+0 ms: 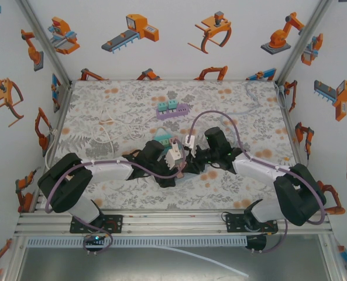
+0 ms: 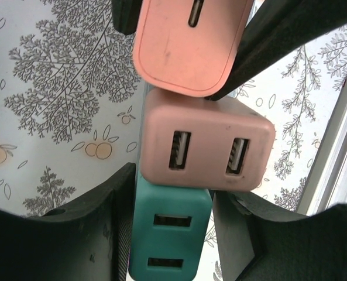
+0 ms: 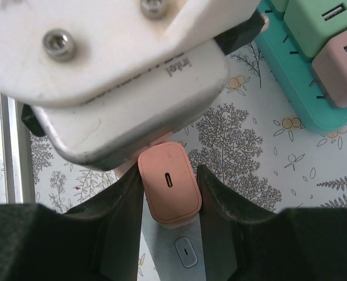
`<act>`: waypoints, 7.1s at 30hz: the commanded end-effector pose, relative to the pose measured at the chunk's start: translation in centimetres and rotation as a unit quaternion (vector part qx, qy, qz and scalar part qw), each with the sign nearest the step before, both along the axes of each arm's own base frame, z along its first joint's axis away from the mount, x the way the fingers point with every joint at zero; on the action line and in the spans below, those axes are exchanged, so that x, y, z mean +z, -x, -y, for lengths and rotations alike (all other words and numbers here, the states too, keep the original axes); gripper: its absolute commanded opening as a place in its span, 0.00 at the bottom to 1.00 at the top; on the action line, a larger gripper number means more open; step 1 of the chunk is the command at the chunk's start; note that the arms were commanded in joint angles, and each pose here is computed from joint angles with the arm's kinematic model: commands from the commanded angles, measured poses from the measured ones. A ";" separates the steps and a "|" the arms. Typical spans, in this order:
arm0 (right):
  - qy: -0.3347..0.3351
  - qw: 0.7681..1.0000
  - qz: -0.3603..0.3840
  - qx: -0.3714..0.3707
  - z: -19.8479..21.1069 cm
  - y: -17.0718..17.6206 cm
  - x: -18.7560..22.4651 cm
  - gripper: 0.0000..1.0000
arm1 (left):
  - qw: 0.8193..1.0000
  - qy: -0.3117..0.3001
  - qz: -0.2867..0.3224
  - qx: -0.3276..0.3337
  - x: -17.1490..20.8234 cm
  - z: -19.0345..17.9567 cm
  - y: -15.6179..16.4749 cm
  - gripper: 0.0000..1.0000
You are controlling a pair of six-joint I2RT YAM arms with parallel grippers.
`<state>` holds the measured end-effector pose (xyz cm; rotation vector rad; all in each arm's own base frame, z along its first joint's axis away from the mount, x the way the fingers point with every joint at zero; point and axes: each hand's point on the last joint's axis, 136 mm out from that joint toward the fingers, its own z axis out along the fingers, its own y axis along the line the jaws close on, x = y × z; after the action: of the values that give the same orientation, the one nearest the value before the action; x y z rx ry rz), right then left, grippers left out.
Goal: Pull the plug off the socket
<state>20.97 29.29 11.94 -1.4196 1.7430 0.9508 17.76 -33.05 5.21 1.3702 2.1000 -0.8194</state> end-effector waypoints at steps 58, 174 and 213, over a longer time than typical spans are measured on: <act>-0.063 0.996 0.046 0.048 -5.5 4.4 2.3 0.00 | 0.941 -0.121 -0.088 0.305 -6.0 -10.1 0.6 0.42; -0.027 0.829 -0.121 -0.546 11.8 -13.3 3.0 0.52 | 0.923 0.068 0.031 0.379 10.8 -13.8 -0.3 0.88; 0.243 0.968 -0.025 -0.063 -8.2 -0.3 -2.9 0.44 | 0.872 0.146 -0.055 0.463 6.0 -11.9 -3.8 0.82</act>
<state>21.77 36.98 9.15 -1.5346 2.2114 0.4757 20.60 -21.24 11.09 0.1542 2.2623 -0.7254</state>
